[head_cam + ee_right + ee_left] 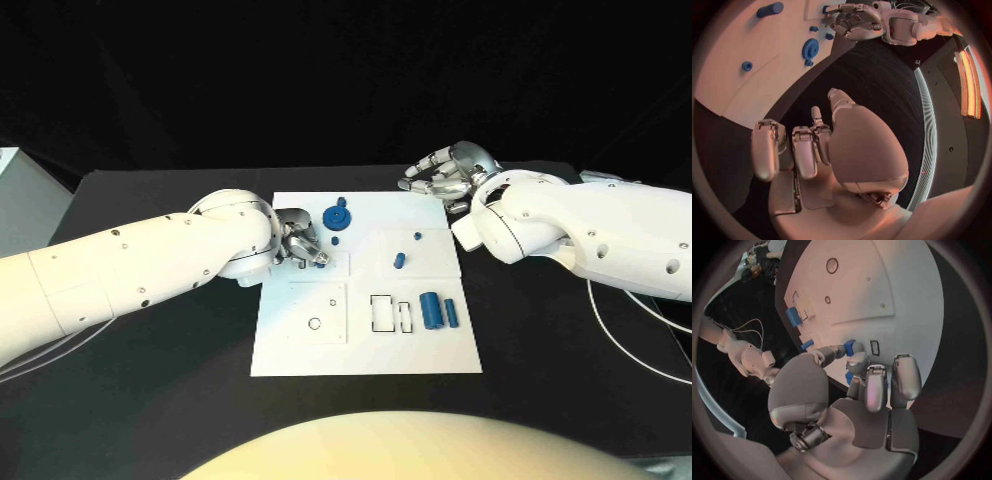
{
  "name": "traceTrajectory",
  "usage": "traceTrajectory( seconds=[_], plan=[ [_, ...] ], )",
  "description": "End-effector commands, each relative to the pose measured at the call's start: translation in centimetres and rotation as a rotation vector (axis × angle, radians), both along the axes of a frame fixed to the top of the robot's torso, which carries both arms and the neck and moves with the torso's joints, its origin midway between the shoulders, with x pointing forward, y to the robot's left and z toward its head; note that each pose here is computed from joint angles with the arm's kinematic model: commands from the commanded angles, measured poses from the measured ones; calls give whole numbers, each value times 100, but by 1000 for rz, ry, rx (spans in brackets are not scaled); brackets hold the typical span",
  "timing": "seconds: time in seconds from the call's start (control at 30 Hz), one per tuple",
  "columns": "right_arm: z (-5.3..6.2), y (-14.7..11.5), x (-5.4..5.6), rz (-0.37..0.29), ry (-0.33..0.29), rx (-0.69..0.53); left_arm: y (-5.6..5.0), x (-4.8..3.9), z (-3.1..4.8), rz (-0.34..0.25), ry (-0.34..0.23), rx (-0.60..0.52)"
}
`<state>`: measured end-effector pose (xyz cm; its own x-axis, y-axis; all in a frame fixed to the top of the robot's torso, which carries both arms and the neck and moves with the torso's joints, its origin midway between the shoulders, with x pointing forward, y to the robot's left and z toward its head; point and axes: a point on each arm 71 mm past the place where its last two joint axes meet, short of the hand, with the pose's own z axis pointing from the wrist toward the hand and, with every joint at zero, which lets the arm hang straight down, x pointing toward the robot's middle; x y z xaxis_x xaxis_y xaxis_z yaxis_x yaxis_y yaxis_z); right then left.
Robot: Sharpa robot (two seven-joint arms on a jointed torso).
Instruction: Assemble the parts on the task board
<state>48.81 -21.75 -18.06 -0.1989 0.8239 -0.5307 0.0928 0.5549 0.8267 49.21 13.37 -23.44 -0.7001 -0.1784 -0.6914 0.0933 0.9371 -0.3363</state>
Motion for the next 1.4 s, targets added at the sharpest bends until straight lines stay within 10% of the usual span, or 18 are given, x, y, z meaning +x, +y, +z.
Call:
traceTrajectory(
  seconds=[0.03, 0.9, 1.4],
  plan=[
    [1, 10, -2, 18, -5, -4, -4, -39, -49, -14, 15, 9],
    [-5, 0, -6, 15, -5, -2, 90, -44, 21, 11, -14, -13],
    [-23, -23, -2, 9, -2, -3, 109, -59, 275, 19, -6, -88]
  ],
)
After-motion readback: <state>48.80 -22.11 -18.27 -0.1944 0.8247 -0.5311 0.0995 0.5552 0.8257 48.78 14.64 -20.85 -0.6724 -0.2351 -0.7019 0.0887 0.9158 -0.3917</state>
